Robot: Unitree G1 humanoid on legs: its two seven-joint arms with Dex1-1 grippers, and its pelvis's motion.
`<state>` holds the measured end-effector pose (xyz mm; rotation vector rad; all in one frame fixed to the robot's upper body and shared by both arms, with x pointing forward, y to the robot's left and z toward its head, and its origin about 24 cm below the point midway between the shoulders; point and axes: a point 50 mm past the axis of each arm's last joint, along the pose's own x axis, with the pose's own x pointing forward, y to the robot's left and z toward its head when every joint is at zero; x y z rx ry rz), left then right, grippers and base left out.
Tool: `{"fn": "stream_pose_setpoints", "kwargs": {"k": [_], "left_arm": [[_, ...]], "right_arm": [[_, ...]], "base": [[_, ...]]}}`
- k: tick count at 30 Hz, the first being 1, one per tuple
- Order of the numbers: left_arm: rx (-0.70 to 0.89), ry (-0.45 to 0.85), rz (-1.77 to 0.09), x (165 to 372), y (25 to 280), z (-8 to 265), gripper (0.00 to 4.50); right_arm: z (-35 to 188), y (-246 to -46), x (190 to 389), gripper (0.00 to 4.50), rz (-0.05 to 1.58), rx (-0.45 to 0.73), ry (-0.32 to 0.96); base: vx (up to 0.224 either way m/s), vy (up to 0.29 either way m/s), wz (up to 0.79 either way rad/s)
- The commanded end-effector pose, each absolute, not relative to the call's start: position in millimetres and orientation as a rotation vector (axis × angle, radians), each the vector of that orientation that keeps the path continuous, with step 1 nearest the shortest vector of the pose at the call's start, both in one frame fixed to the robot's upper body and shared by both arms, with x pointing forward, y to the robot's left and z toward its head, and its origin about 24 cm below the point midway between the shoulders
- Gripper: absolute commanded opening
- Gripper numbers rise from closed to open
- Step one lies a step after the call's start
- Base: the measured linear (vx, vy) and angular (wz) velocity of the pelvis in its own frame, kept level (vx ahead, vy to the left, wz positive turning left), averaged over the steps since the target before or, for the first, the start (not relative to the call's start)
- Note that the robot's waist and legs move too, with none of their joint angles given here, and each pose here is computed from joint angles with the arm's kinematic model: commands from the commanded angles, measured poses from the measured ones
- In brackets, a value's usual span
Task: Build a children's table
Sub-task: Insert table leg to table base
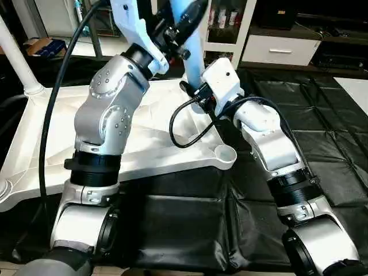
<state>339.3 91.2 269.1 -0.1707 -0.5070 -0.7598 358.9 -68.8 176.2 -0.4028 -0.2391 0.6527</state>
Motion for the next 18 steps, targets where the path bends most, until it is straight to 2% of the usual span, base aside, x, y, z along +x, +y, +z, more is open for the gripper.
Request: {"fn": "stream_pose_setpoints", "kwargs": {"k": [1, 2, 11, 13, 14, 15, 16, 17, 18], "left_arm": [[-0.145, -0.507, -0.796, 336, 85, 271, 1.72], [-0.143, -0.506, -0.793, 336, 86, 271, 1.72], [-0.099, -0.504, -0.772, 339, 90, 270, 1.72], [-0.102, -0.500, -0.765, 340, 90, 269, 2.28], [-0.088, -0.492, -0.725, 342, 94, 268, 2.41], [-0.091, -0.437, -0.730, 344, 96, 261, 2.43], [-0.090, -0.431, -0.731, 344, 97, 260, 2.43], [-0.079, -0.396, -0.753, 344, 98, 253, 2.61], [-0.079, -0.396, -0.753, 344, 98, 253, 2.75]], "right_arm": [[180, -71.5, 361.1, 2.18, 0.657, -0.407, -0.237], [180, -71.2, 360.8, 2.00, 0.659, -0.407, -0.238], [179, -69.5, 358.5, 1.91, 0.670, -0.395, -0.241], [179, -70.0, 358.4, 1.91, 0.667, -0.390, -0.243], [180, -71.9, 358.6, 1.91, 0.651, -0.355, -0.247], [183, -78.1, 359.9, 1.91, 0.617, -0.266, -0.246], [183, -79.0, 360.1, 1.91, 0.613, -0.254, -0.246], [184, -87.1, 362.0, 1.89, 0.585, -0.131, -0.233], [184, -87.1, 362.0, 1.88, 0.585, -0.131, -0.233]], "base": [[0.000, 0.000, 0.00], [0.000, 0.000, 0.00], [0.000, 0.000, 0.00], [0.000, 0.000, 0.00], [0.000, 0.000, 0.00], [0.000, 0.000, 0.00], [0.000, 0.000, 0.00], [0.000, 0.000, 0.00], [0.000, 0.000, 0.00]]}}
